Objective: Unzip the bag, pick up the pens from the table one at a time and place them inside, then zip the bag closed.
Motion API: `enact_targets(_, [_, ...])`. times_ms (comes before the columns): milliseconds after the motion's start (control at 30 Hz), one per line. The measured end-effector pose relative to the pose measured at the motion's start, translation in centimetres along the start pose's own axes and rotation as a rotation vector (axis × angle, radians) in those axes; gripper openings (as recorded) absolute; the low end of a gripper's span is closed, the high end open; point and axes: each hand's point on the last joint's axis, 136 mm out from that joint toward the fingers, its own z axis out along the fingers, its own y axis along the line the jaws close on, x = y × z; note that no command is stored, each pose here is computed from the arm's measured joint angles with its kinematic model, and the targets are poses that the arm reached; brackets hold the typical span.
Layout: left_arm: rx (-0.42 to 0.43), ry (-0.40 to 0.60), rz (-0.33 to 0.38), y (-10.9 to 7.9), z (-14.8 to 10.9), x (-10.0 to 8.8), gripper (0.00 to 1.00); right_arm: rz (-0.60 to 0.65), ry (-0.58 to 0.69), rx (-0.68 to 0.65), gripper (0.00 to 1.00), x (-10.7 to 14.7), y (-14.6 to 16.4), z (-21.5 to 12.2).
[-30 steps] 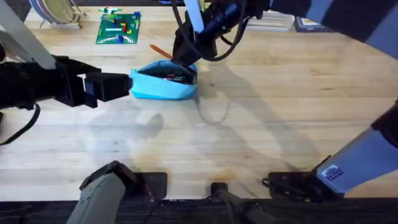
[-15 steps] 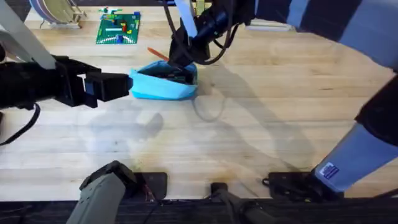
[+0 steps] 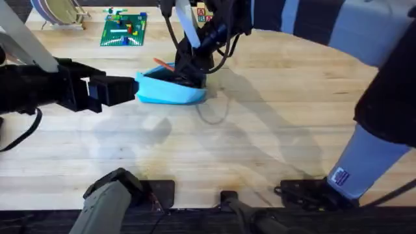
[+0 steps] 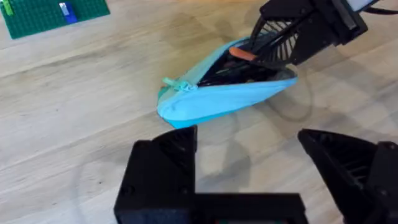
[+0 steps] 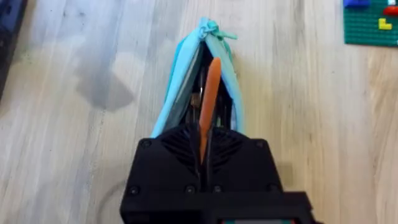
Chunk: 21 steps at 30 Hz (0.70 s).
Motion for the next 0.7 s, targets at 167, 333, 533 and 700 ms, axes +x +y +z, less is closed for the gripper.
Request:
enact_targets(167, [0.0,0.0,0.0,0.0,0.0,0.0,0.995,0.005,0.004,-0.005,0.032,0.2,0.0,0.2])
enact_targets(333, [0.0,0.0,0.0,0.0,0.0,0.0,0.995,0.022,0.018,-0.021,0.032,1.1,0.1,1.0])
enact_targets(533, [0.0,0.0,0.0,0.0,0.0,0.0,0.995,0.055,0.049,-0.057,0.032,2.7,0.4,2.3])
enact_targets(700, [0.0,0.0,0.0,0.0,0.0,0.0,0.994,0.056,0.049,-0.058,0.048,2.8,0.4,2.4])
